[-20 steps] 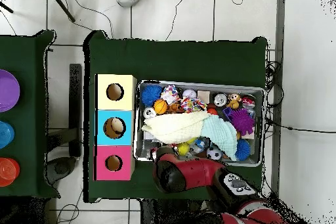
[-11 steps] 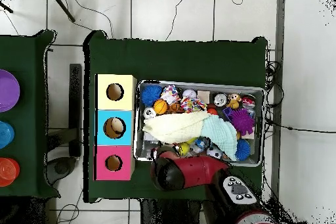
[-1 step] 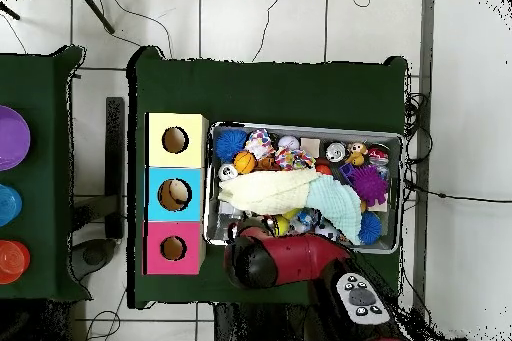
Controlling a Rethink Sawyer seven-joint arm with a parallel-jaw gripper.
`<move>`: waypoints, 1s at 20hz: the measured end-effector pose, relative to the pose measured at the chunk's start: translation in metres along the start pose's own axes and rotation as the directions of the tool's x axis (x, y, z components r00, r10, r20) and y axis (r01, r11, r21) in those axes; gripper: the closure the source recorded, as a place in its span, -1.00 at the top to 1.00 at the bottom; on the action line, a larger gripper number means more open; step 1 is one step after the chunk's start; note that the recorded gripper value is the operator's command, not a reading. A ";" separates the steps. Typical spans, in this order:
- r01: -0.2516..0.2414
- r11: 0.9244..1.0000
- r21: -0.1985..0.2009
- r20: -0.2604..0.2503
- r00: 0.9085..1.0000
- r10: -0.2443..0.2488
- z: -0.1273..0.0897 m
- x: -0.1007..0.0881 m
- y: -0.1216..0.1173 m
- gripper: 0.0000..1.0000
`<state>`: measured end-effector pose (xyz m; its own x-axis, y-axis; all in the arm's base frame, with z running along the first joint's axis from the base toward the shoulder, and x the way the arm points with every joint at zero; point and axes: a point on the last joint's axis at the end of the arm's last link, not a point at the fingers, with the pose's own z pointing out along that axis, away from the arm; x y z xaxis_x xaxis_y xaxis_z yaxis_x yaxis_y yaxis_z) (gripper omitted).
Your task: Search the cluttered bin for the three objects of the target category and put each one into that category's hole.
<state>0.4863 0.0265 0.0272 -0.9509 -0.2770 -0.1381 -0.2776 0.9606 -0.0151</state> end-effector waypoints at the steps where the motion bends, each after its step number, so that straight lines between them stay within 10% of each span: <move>1: -0.002 1.000 0.001 -0.002 1.000 0.002 -0.001 -0.001 0.000 -1.00; 20: -0.035 0.999 0.033 -0.086 0.996 0.038 -0.039 -0.022 0.025 -1.00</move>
<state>0.4950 0.0560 0.0680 -0.9689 -0.2417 -0.0533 -0.2396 0.9699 -0.0431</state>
